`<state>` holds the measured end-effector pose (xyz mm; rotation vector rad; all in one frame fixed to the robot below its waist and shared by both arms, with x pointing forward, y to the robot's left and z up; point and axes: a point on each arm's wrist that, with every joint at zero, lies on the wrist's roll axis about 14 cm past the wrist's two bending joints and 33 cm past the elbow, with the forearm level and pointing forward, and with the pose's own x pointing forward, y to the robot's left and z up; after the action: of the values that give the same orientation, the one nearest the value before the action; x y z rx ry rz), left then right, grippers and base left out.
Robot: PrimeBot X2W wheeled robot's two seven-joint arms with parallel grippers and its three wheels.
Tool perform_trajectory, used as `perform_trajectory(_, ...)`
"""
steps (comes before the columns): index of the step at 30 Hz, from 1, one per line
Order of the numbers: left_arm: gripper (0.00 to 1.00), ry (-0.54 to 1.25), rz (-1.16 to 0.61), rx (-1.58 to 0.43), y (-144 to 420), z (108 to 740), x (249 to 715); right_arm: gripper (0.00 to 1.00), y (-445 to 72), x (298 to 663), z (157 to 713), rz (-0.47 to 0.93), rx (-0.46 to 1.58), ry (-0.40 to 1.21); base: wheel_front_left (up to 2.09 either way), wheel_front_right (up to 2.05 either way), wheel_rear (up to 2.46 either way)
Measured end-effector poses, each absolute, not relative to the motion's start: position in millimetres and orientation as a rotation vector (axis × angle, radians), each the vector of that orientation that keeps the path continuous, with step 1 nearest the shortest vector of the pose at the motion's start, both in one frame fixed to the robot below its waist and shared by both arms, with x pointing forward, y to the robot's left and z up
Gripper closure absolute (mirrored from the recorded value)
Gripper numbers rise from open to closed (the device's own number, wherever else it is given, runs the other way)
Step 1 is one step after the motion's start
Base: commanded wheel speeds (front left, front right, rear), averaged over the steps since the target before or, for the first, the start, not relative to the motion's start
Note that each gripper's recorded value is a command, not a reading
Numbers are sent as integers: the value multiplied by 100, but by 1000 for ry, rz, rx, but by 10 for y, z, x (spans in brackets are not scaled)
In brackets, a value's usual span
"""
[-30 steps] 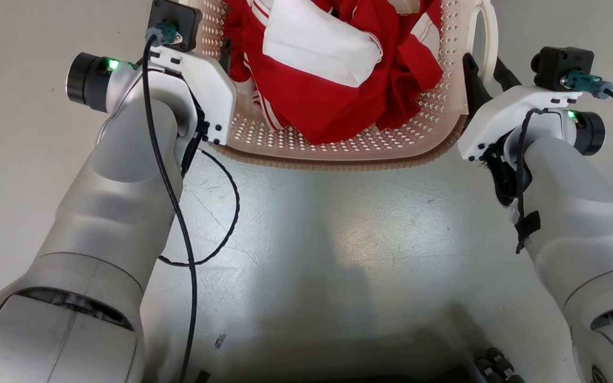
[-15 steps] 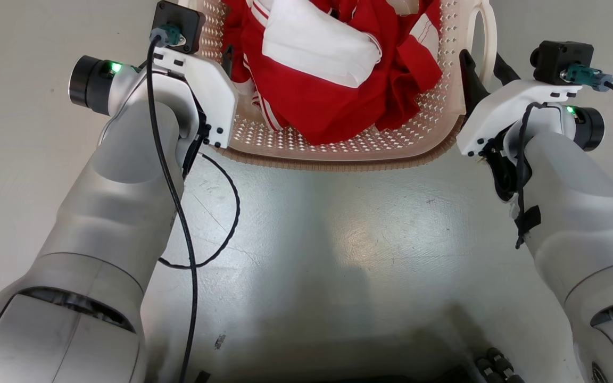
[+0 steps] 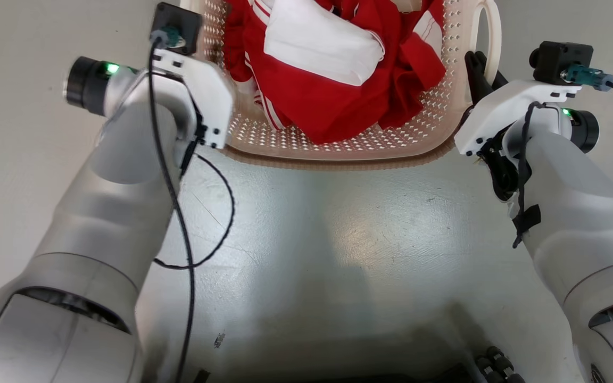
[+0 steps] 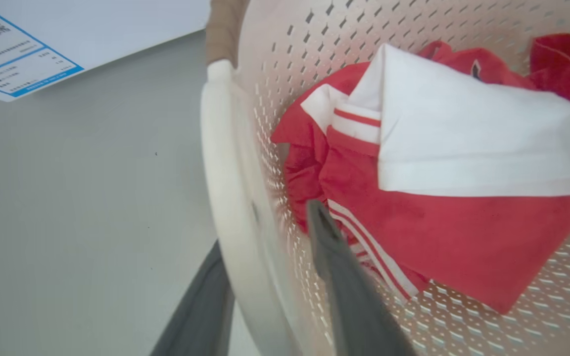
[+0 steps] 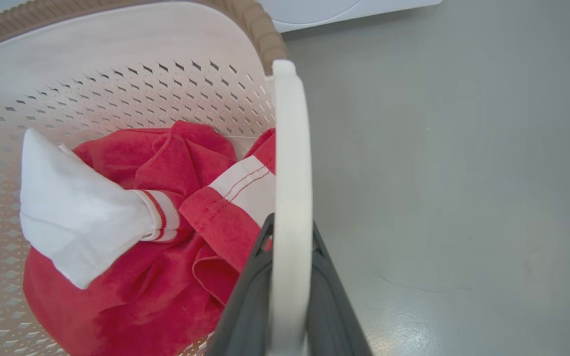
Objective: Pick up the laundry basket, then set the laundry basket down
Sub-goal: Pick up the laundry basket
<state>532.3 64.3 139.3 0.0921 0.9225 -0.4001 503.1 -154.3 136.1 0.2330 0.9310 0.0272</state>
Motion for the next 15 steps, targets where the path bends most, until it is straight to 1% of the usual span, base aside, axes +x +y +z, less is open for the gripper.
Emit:
perform_trajectory(2, 100, 925, -388, 104, 717, 1374, 5330, 100, -1566, 5031, 1358, 21, 235, 931, 0, 0, 0)
perform_trajectory(15, 100, 918, -388, 93, 665, 1469, 5335, 100, -1545, 4950, 1393, 19, 257, 975, 0, 0, 0)
